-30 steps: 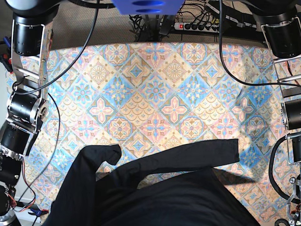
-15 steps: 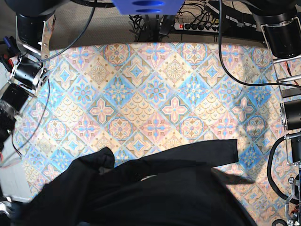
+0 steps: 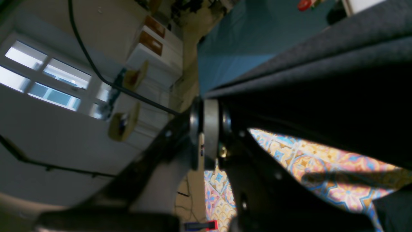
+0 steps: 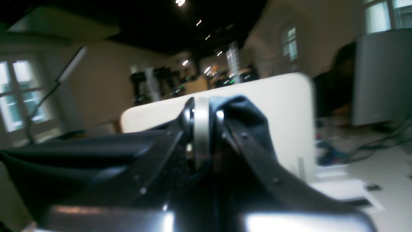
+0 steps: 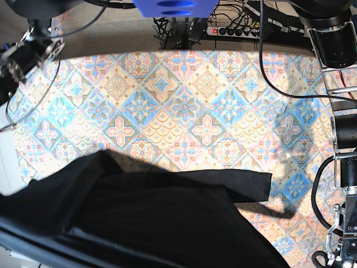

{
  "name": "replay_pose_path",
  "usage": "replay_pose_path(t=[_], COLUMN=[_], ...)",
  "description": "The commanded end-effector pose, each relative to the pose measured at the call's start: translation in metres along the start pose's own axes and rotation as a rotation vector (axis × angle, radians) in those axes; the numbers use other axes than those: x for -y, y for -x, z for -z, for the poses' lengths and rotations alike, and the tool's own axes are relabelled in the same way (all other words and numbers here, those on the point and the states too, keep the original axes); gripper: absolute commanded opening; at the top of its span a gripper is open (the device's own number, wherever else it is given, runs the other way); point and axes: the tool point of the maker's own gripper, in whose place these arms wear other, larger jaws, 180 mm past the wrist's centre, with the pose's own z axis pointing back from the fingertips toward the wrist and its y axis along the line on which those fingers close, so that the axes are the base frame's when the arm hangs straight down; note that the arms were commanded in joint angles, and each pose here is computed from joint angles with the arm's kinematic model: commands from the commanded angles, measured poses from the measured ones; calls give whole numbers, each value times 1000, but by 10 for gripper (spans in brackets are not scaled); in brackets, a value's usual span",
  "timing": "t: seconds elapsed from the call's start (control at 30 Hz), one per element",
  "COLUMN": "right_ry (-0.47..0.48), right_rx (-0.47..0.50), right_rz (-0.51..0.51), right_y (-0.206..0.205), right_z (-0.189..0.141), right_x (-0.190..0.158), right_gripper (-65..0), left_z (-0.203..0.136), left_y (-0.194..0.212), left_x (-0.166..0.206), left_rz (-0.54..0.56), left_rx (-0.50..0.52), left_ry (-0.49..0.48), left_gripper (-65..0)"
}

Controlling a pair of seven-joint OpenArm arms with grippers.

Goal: Layout the t-shirt on the table in an organized manner, then fold the t-shirt properly
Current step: 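Lift the shirt again with both grippers and drag it toward the right gripper, then release with the left gripper and move it to the shirt's sleeve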

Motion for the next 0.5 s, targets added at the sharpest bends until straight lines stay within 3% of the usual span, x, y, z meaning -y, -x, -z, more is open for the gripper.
replay_pose_path(t=[0.0, 0.47], right_ry=[40, 9], right_rx=[102, 326], right_rz=[-40, 232], right_y=[-31, -96], right_z=[-5, -76], right_x=[10, 40], right_gripper=[-650, -650], left_z=[-7, 0], left_y=[-9, 17], left_x=[-28, -1], left_rz=[-16, -3], left_rx=[20, -28], left_ry=[-75, -33], left_gripper=[-650, -650])
